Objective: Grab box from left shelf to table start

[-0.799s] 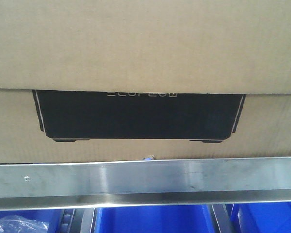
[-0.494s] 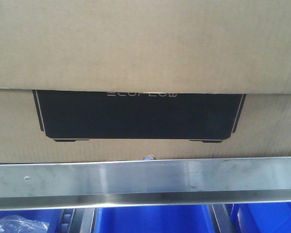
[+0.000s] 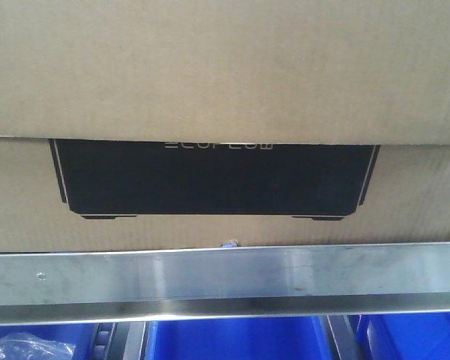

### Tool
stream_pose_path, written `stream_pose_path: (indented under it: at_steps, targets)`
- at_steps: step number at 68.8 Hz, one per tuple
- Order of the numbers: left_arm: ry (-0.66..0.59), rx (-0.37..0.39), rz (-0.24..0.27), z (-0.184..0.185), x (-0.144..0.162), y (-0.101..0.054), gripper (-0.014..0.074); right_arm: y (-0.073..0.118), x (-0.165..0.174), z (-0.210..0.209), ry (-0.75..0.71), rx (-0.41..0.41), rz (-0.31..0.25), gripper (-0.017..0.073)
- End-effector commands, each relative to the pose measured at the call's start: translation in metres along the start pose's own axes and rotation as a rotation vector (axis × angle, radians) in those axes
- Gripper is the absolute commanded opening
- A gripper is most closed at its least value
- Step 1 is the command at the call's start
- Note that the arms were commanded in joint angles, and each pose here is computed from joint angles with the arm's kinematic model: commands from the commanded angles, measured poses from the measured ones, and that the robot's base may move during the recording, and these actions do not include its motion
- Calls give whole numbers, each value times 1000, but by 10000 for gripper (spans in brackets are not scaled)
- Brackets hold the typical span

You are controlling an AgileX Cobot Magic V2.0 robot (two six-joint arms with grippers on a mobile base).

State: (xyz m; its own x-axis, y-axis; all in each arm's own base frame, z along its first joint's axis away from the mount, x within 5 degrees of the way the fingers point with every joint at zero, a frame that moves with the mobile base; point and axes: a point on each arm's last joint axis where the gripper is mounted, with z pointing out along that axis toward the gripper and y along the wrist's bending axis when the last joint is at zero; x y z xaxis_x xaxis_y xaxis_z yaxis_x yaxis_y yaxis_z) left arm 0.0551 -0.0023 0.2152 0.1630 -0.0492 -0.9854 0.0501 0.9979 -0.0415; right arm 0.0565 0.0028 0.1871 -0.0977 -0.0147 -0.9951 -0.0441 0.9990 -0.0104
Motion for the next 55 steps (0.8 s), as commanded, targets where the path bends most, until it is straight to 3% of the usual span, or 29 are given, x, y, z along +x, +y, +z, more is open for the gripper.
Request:
stream_pose_path:
  at_steps: [1, 12, 23, 27, 37, 41, 46, 55]
  targets:
    - [-188, 10, -14, -2, -41, -1, -99, -1, -10, -1, -106, 10, -6, 58]
    - [-199, 13, 81, 0, -95, -5, -97, -1, -11, -1, -126, 12, -6, 58]
    - [-142, 6, 87, 10, -137, -6, -69, -1, -11, -1, -126, 12, -6, 58]
    - [-141, 5, 87, 14, -151, -7, -5, -1, -11, -1, -126, 12, -6, 58]
    - [-141, 4, 87, 25, -174, -7, 301, -1, -11, -1, -126, 12, -6, 58]
    - [-110, 4, 83, 31, -177, -8, 382, -1, -11, -1, -126, 12, -6, 58]
    - [-33, 3, 69, 38, -180, -8, 427, -1, -11, -1, -126, 12, -6, 58]
    - [112, 18, 14, 52, -188, -10, 428, -1, -11, -1, -126, 12, -6, 58]
